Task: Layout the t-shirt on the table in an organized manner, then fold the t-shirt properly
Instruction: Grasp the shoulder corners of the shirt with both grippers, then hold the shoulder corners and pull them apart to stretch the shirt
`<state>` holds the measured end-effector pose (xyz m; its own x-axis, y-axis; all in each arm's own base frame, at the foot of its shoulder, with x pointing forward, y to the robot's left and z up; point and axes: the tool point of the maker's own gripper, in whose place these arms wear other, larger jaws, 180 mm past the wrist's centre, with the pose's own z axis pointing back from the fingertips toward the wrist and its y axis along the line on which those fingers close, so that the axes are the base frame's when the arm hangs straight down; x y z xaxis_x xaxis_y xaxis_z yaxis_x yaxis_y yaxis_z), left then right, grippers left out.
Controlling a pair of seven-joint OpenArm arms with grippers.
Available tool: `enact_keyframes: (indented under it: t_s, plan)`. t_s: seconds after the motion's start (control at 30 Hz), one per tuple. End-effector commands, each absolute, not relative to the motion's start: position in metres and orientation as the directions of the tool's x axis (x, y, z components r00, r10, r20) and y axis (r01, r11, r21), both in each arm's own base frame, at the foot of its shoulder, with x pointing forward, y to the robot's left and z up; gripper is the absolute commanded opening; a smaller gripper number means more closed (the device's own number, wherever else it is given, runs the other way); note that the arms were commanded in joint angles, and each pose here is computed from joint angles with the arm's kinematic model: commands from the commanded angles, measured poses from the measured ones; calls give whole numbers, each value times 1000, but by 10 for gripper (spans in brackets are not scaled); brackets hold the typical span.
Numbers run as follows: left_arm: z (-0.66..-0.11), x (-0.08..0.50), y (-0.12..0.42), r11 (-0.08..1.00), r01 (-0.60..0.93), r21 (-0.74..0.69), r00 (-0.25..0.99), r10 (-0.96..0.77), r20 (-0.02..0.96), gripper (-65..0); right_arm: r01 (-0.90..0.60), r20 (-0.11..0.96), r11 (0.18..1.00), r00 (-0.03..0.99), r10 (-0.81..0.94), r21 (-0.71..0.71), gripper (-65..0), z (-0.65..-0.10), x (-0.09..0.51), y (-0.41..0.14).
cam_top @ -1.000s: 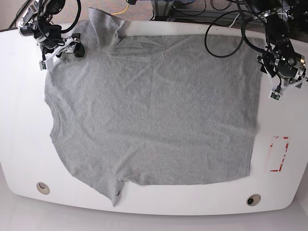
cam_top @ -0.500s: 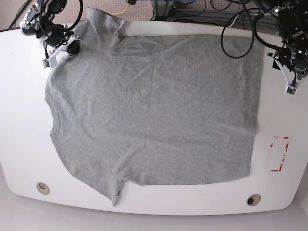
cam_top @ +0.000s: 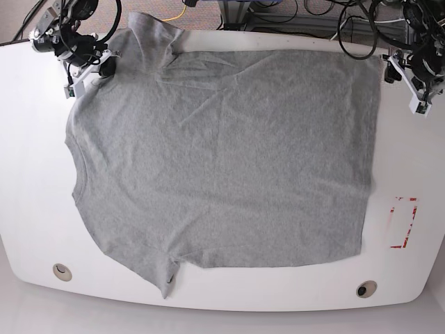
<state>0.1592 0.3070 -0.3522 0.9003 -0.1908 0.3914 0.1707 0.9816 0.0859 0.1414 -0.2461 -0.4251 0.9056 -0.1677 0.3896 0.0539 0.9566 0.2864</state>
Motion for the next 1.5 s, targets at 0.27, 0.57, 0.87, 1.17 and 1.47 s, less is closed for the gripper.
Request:
enact_keyframes:
  t_s: [0.27,0.57,0.87,1.17,1.47]
  plan:
    - [-340,157,299,970,240,27,867,-227,444,-262,55,355,966,923,-146,254,-644,-426,132,-252]
    - [-344,150,301,972,236,17,868,-218,446,-262,55,354,966,924,-145,253,-644,-426,132,-252]
    - [-355,156,290,957,284,63,837,-279,472,-264,55,355,966,924,-145,253,-644,-426,132,-252]
    - [-361,158,277,948,313,53,825,-299,480,-265,55,355,966,923,-146,254,-644,-426,132,-252]
    - [-368,147,286,956,282,80,850,-287,442,-265,55,355,966,923,-146,254,-644,-426,132,-252]
